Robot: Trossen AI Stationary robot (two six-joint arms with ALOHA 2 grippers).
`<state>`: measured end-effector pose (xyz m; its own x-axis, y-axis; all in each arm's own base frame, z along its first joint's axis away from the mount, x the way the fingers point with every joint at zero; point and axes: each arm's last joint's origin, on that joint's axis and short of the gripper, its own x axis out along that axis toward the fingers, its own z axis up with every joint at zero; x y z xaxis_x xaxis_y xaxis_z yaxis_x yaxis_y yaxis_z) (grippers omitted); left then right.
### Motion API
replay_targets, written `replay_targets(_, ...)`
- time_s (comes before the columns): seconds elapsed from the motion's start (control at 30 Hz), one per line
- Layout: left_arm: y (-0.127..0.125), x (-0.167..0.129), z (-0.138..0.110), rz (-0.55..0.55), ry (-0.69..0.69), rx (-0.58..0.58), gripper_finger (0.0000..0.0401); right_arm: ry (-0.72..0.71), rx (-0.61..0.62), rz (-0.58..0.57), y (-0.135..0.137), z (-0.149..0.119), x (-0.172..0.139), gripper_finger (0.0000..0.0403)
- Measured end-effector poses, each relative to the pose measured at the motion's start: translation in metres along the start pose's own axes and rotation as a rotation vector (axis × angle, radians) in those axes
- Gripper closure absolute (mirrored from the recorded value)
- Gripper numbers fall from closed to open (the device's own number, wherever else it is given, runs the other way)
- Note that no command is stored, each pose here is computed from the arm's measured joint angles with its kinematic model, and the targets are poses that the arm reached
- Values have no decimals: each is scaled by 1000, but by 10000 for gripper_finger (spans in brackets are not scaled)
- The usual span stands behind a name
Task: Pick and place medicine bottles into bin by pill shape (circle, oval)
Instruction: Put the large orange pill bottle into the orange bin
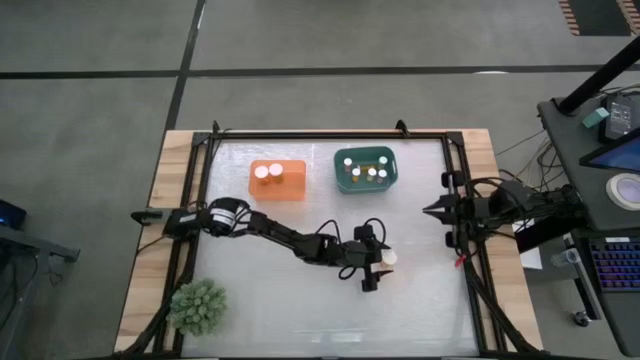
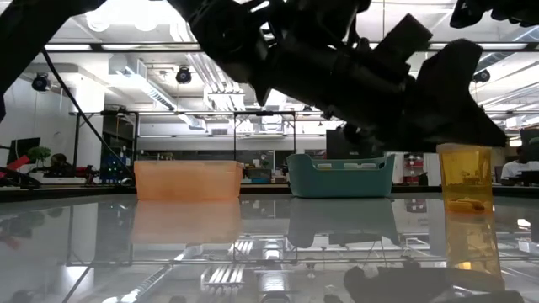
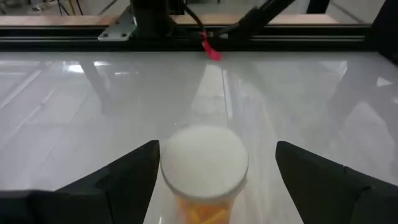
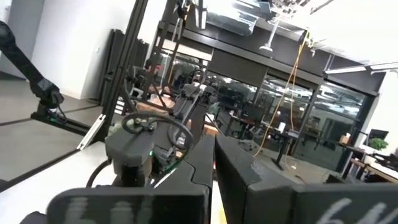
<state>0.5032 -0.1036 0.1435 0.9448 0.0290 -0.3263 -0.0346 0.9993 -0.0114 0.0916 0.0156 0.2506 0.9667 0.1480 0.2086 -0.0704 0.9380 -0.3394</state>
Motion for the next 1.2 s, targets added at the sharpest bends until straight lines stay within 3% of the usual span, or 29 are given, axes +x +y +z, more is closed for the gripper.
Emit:
replay_targets(0.23, 0, 0, 0, 5, 2, 3, 114, 5, -6, -2, 0, 0, 0, 394)
replay_targets(0.7, 1, 0, -1, 43, 4, -5, 208, 11, -8, 0, 0, -1, 0, 394)
replay_targets(0.87, 3, -1, 2, 99, -2, -4, 214, 17, -8, 1, 0, -1, 0, 394)
replay_targets(1.2, 11, -39, 42, 197, 45, 94, 212, 101, -13, -133, -3, -6, -1, 394)
